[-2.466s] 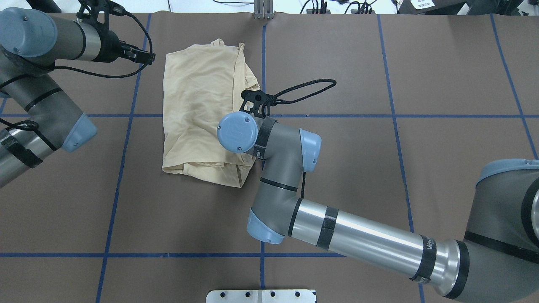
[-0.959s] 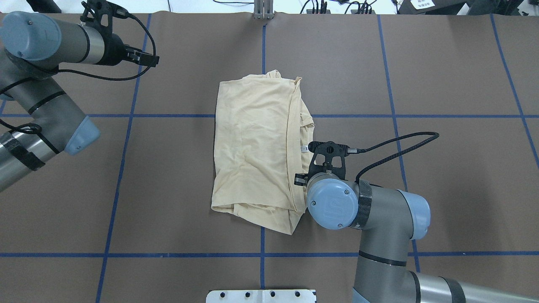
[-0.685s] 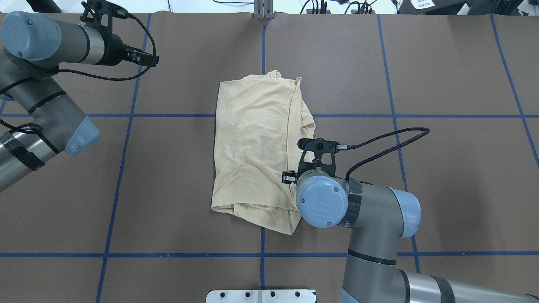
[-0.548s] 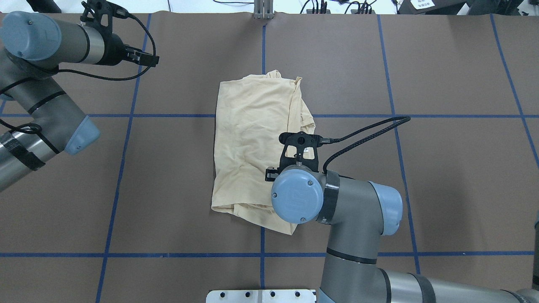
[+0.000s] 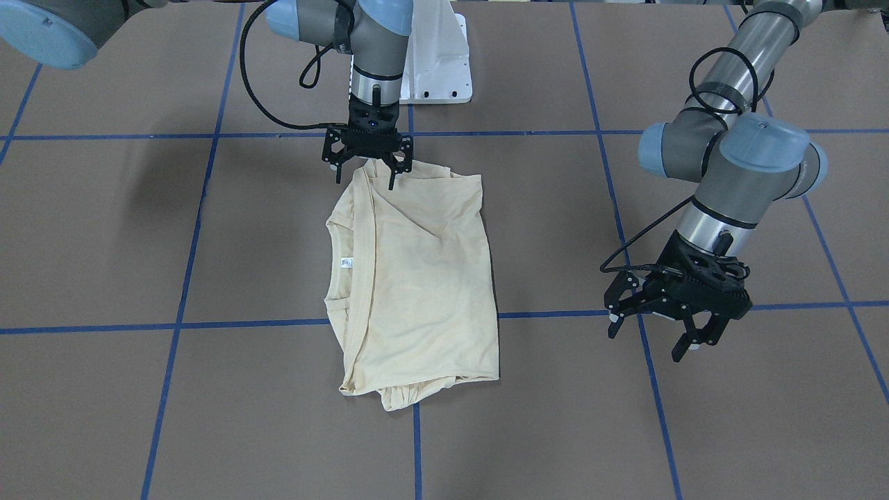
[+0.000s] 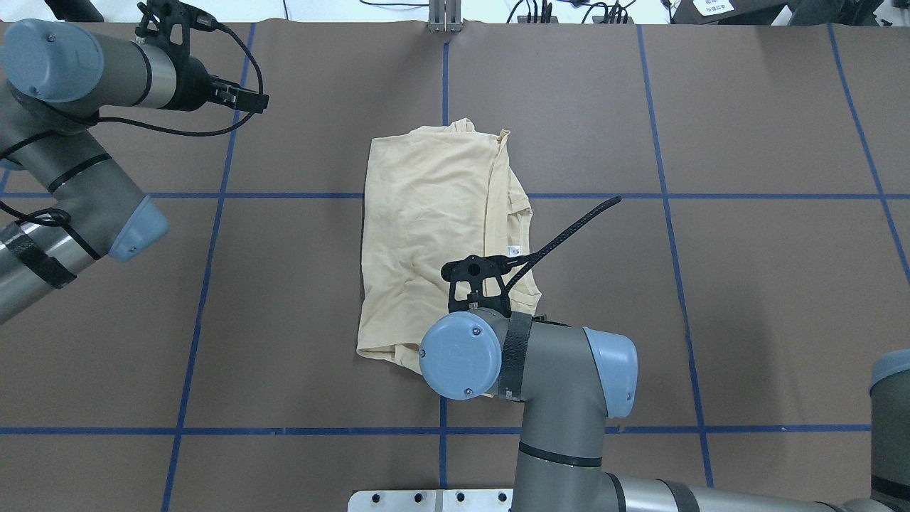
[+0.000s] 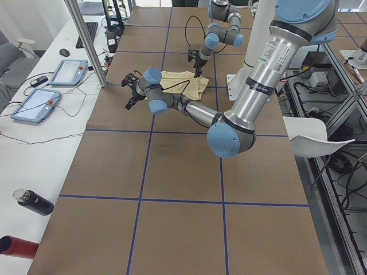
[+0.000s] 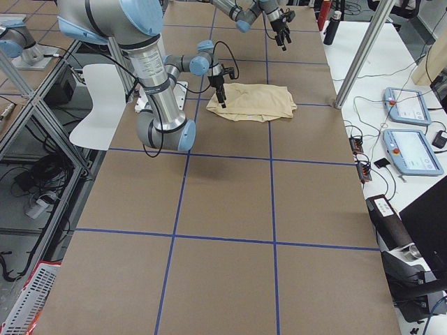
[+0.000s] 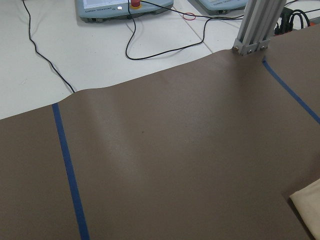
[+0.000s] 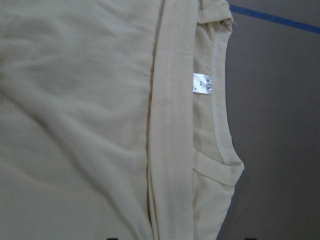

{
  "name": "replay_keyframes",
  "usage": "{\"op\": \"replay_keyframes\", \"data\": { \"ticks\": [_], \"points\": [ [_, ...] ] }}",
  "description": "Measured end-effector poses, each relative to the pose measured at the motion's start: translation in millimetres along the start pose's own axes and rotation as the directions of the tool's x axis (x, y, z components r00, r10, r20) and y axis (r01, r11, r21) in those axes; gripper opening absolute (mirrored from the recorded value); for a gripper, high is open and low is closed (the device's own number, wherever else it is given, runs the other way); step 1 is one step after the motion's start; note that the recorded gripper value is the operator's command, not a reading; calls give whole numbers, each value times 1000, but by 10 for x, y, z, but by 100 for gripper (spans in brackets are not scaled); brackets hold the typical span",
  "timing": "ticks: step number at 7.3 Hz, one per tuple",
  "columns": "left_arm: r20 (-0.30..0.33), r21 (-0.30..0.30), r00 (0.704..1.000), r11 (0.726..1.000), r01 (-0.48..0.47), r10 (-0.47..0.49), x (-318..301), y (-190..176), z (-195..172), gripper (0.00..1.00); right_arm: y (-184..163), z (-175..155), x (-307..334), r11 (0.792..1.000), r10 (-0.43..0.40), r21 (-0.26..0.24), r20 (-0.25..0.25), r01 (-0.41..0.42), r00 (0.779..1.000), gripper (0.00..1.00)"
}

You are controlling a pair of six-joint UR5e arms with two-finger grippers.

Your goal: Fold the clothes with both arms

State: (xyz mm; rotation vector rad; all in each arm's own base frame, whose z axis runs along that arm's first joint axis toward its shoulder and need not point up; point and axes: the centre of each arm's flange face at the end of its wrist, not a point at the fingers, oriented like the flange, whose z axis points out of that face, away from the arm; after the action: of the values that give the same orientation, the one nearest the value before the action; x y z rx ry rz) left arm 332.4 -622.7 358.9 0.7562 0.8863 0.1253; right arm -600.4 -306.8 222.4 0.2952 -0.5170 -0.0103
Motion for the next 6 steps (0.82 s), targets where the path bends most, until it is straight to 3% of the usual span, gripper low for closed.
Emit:
{"op": "replay_keyframes", "data": {
  "ticks": [1, 3, 4, 5, 6],
  "points": [
    [1, 0, 1000, 1000, 0, 0, -2, 1, 2, 100, 46, 7, -5, 998, -49, -43, 5, 49, 999, 50],
    [1, -1, 1000, 1000, -1, 1, -5, 3, 5, 100, 90, 10, 1, 991, -98, -92, 11, 98, 995, 43],
    [1, -1, 1000, 1000, -2, 2, -5, 4, 6, 100, 93, 11, 4, 989, -110, -101, 13, 111, 994, 30],
    [1, -1, 1000, 1000, -2, 2, -6, 4, 6, 100, 90, 16, 11, 987, -119, -105, 12, 120, 993, 9],
    [1, -1, 1000, 1000, -3, 3, -5, 4, 6, 100, 78, 26, 27, 986, -126, -107, 7, 126, 992, 0]
  ]
}}
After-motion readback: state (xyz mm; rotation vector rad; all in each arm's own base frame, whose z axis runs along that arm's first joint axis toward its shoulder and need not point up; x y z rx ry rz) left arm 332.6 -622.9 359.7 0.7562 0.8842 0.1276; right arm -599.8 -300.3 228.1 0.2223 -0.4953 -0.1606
